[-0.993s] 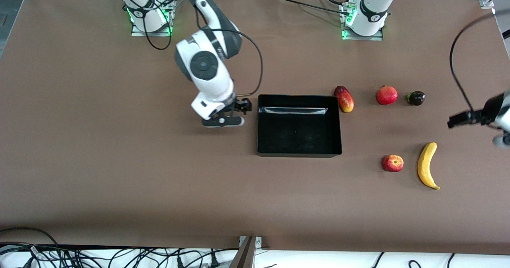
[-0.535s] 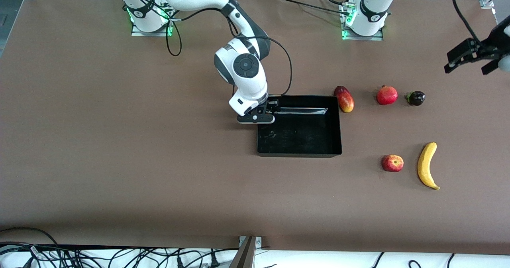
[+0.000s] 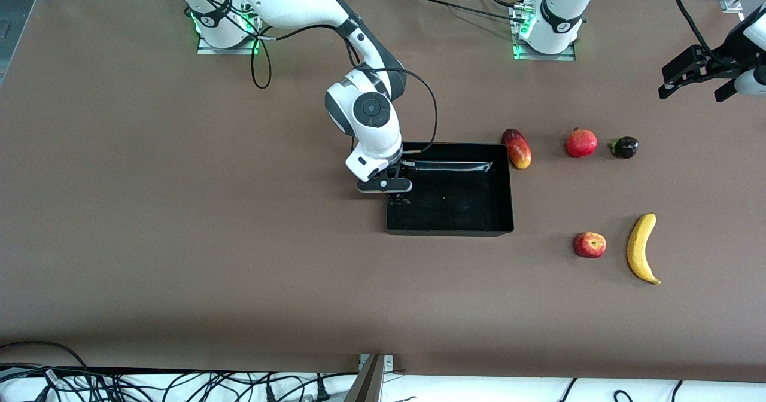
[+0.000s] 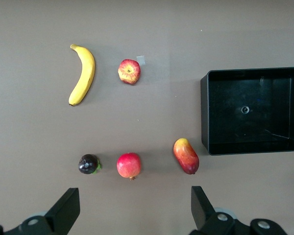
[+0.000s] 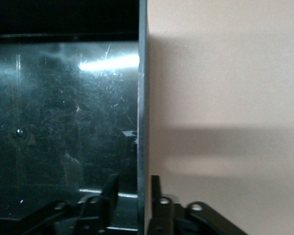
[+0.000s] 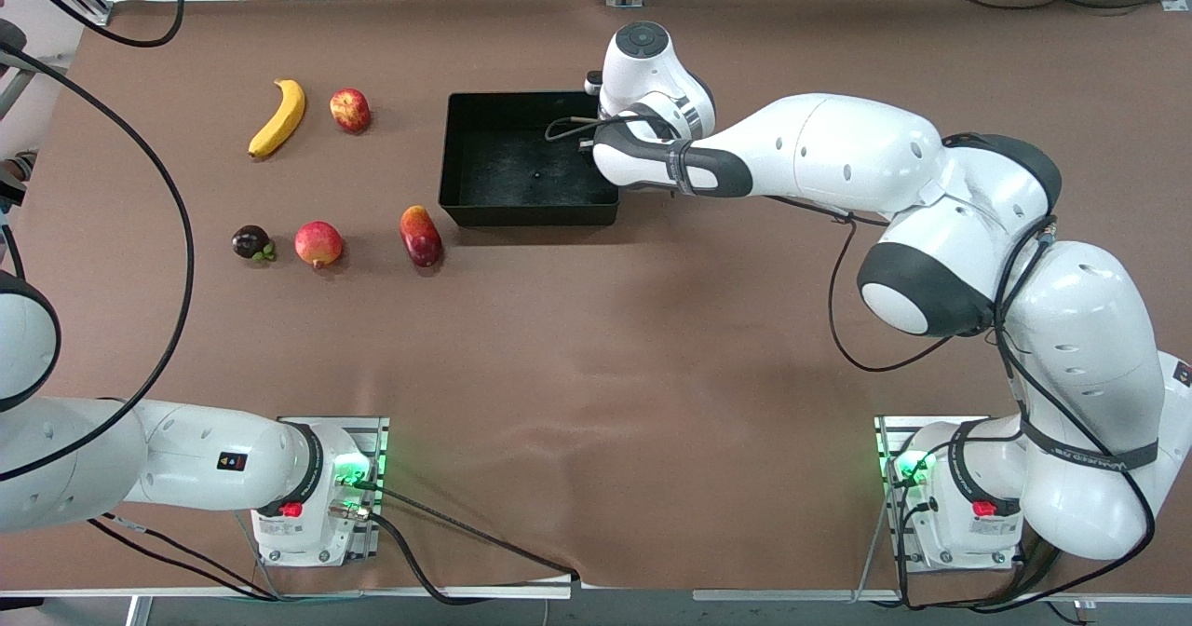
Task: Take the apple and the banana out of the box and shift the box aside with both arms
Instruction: 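Slide the black tray across the table away from the fruits with the right gripper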
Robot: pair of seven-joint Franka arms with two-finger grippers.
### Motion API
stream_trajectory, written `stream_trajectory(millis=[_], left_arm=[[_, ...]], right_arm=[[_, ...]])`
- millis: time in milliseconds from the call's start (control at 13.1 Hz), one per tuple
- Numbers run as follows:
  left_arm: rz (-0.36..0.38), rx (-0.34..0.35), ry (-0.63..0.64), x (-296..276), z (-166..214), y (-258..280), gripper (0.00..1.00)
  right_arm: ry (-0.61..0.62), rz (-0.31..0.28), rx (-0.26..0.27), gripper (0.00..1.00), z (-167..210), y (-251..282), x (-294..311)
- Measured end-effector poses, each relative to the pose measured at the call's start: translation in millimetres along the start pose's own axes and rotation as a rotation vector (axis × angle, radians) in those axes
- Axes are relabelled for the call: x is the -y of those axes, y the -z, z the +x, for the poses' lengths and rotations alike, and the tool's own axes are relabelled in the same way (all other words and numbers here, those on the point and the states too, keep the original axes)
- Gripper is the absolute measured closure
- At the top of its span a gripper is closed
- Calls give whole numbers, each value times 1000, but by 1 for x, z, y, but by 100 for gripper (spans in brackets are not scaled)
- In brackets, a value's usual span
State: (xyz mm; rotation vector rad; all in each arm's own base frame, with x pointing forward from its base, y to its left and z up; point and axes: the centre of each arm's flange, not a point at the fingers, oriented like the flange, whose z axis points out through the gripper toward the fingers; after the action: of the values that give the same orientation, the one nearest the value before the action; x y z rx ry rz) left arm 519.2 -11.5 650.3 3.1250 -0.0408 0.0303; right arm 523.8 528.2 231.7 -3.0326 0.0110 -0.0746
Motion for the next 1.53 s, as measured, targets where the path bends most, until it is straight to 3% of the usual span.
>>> stream_trajectory(millis=[153, 458, 687, 916, 1222, 1527], left_arm=[[1, 11, 36, -7, -3, 0, 0], [2, 21, 53, -10, -7, 3, 0], [1, 12, 54, -9, -11, 9, 0], [1, 10, 53, -9, -12, 10, 0], [0, 10, 54, -9, -12, 10, 0], [0, 10, 57, -8, -12, 10, 0]], right_arm=[[-7, -4, -1, 96, 6, 0, -6], [39, -39, 37, 96, 60, 27, -68], [106, -59, 110, 96, 120, 83, -170], [152, -53, 153, 96, 151, 111, -277], [98, -108, 174, 96, 145, 120, -405], [88, -122, 161, 96, 103, 112, -499]])
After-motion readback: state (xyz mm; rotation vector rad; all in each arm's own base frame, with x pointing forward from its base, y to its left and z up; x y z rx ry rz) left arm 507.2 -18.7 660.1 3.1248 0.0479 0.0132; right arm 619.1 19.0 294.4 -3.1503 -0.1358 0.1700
